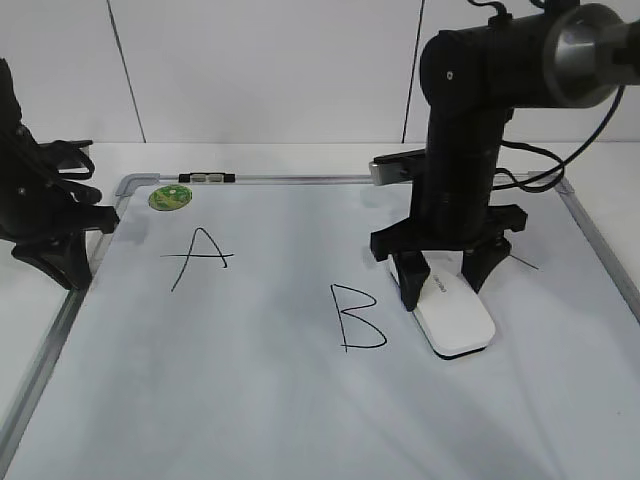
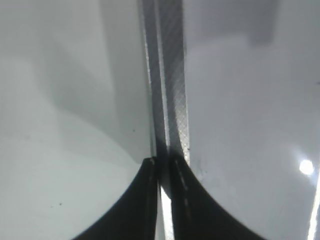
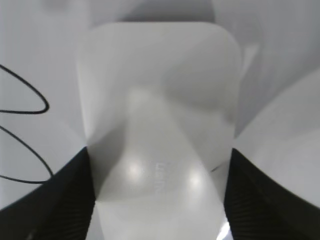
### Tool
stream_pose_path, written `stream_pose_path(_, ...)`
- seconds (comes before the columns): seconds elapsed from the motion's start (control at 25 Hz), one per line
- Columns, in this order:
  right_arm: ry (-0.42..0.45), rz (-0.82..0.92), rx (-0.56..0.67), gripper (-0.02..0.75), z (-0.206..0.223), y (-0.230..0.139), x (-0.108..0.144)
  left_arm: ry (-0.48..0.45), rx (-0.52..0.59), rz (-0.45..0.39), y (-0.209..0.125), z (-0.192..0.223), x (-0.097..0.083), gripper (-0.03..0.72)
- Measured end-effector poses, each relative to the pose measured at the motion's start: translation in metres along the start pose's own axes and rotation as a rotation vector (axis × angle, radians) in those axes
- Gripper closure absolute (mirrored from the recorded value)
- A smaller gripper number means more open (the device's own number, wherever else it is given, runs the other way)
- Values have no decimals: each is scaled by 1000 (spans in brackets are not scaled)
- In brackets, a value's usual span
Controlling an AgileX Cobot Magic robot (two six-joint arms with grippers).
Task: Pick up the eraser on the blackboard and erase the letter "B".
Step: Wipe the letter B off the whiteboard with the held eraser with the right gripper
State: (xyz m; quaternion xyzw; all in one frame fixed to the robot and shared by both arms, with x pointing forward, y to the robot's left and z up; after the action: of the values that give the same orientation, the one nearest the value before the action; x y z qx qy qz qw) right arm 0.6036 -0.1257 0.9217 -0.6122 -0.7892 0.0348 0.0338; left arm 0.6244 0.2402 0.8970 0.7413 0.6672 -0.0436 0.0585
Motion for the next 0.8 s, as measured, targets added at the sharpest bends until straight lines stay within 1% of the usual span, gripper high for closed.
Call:
stream_pose_path(0.12, 1, -41, -5, 209, 1, 0, 18, 1, 2, 1, 0, 0, 0, 657)
stream_pose_path(0.24, 21, -98, -19, 209, 2, -1, 48, 1, 2, 1, 0, 0, 0, 657)
stream_pose_path(0.44, 65, -207, -33, 209, 3, -10, 105, 1, 2, 1, 0, 0, 0, 657)
stream_pose_path(0.56, 76, -256, -41, 209, 5, -17, 129, 1, 3, 1, 0, 0, 0, 657)
stream_pose_path(0.68, 81, -260, -39, 209, 6, -18, 132, 1, 5, 1, 0, 0, 0, 657)
stream_pose_path(0.8, 94, -219, -38, 209, 5, -13, 123, 1, 5, 1, 0, 0, 0, 657)
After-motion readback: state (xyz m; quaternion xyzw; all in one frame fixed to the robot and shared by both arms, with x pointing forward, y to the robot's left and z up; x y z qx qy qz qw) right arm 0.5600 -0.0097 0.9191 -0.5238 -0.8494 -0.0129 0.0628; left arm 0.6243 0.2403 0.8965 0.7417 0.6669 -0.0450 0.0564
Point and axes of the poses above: a point on each arm's last joint axis where the gripper is mounted, z pointing out along that axis toward the gripper, x along the wrist's bending axis when the last joint is at zero, y = z × x, the point moved 3 cm from there along z, pointing out along that axis toward the gripper, and after that the axes turned 2 degrees about z, right-handed, at the moved point
